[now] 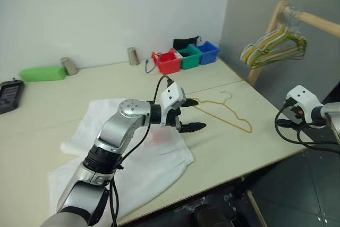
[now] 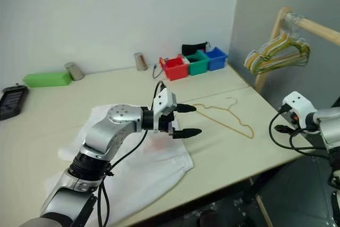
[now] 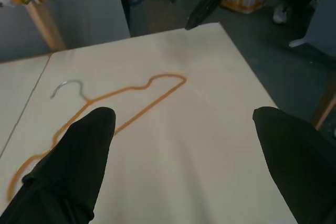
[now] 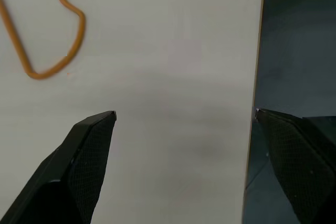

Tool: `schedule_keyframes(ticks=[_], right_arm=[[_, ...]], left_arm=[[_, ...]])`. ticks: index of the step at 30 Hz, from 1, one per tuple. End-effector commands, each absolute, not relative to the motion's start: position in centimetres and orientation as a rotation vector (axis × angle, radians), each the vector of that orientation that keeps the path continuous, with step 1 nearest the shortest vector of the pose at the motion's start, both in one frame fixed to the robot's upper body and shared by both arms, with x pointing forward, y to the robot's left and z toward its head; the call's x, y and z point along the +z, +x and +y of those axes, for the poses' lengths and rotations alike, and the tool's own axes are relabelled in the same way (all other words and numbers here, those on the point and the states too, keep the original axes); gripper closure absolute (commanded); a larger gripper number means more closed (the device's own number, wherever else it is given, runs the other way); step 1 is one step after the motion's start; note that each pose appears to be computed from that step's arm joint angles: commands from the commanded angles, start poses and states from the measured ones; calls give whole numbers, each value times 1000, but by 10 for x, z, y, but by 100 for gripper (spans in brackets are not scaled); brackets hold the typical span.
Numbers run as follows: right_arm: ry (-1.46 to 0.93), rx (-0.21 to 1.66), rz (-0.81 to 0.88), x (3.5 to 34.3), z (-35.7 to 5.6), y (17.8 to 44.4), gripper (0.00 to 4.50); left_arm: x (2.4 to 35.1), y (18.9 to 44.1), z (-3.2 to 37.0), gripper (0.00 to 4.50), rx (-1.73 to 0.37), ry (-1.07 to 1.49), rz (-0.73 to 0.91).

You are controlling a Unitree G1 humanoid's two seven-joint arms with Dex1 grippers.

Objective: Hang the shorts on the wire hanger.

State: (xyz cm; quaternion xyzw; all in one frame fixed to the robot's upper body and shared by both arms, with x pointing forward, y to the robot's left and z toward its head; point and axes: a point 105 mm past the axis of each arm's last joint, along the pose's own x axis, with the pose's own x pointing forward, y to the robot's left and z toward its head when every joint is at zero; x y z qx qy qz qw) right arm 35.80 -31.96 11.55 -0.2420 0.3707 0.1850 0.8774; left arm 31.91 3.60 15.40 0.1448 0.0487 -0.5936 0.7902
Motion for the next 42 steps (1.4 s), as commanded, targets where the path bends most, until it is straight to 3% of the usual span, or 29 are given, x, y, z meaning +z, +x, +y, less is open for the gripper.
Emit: schedule_keyframes(ticks=[1,14,28,31,33,42], right_arm=[[-497,468,729,121,-300,376,0],[-518,587,701,108,-259,408,0],[-533,568,787,82,-264,404,0],[-482,487,785,85,-273,406,0],[-447,448,791,86,-280,404,37],[-380,454,844,81,-292,392,37]], left_arm=[[154,321,31,2,-1205,353,60],[148,316,73,2,-985,303,122],[159,311,68,2,-931,282,91],[160,311,68,2,-927,283,89],[160,311,68,0,-922,289,89],[162,314,70,0,-928,297,85]])
